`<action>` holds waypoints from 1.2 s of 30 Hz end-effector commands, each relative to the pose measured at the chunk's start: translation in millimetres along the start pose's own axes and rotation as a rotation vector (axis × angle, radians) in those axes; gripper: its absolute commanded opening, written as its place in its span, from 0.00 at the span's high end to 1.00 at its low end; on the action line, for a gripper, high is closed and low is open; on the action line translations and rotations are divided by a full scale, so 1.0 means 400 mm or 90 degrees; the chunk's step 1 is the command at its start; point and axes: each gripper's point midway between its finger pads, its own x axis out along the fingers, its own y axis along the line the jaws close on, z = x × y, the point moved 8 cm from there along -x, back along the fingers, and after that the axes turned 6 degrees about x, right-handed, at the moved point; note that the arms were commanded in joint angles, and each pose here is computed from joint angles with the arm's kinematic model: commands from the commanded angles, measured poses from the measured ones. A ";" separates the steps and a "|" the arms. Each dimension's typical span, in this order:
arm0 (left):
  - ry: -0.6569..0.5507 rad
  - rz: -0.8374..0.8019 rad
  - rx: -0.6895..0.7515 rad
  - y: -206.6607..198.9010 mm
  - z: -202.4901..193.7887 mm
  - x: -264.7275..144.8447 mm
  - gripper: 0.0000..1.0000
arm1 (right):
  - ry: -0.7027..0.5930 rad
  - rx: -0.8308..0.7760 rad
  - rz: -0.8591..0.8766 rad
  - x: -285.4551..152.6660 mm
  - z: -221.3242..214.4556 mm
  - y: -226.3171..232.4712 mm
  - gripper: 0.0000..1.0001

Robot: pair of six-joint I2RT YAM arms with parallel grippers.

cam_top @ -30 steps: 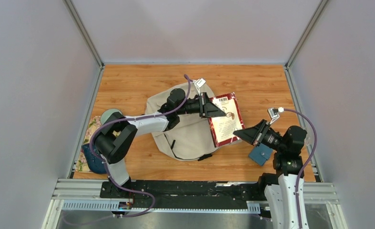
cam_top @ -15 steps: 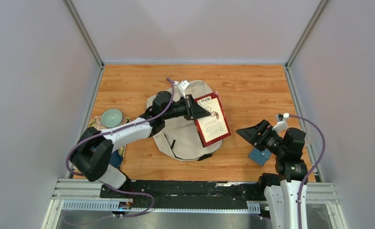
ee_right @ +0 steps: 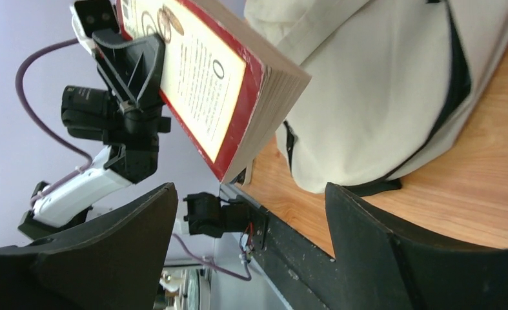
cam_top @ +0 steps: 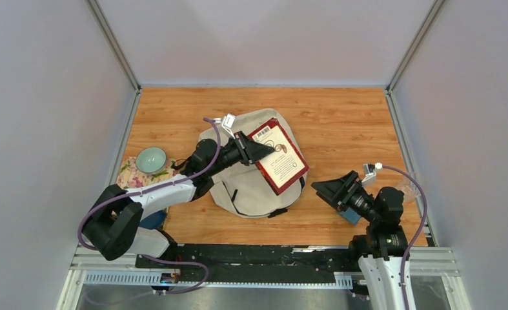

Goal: Pack the student bag
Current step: Pick up the book from the center of the board.

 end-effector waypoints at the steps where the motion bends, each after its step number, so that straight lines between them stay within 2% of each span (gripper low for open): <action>1: -0.106 -0.102 0.009 -0.096 0.056 0.003 1.00 | 0.014 0.003 0.061 0.021 -0.011 0.043 0.13; 3: -0.118 -0.109 0.003 -0.104 0.055 0.002 1.00 | 0.010 0.007 0.059 0.042 -0.011 0.040 0.13; 4: -0.115 -0.114 0.001 -0.110 0.049 0.004 1.00 | 0.039 0.006 0.060 0.049 -0.032 0.042 0.13; 6: -0.115 -0.118 0.000 -0.117 0.045 0.006 1.00 | 0.027 0.000 0.058 0.068 -0.035 0.047 0.12; 7: -0.114 -0.121 0.000 -0.120 0.044 0.007 1.00 | 0.051 -0.002 0.055 0.078 -0.054 0.046 0.12; 15: -0.104 -0.124 -0.018 -0.118 0.030 -0.006 1.00 | 0.046 -0.005 0.114 0.125 -0.065 0.086 0.12; 19: -0.098 -0.130 -0.033 -0.118 0.023 -0.013 1.00 | 0.020 0.001 0.102 0.136 -0.057 0.073 0.11; 22: -0.094 -0.141 -0.051 -0.125 0.021 -0.015 1.00 | -0.032 0.043 0.090 0.146 -0.039 0.062 0.11; 26: -0.090 -0.152 -0.054 -0.135 0.017 -0.008 1.00 | -0.050 0.053 0.165 0.152 -0.027 0.101 0.23; 30: -0.096 -0.154 -0.060 -0.134 0.015 -0.010 1.00 | 0.004 0.051 0.167 0.162 -0.038 0.126 0.34; 32: -0.096 -0.155 -0.062 -0.134 0.015 -0.010 1.00 | 0.011 0.065 0.178 0.166 -0.040 0.131 0.41; 36: -0.096 -0.153 -0.065 -0.131 0.012 -0.012 1.00 | 0.020 0.079 0.189 0.162 -0.050 0.133 0.48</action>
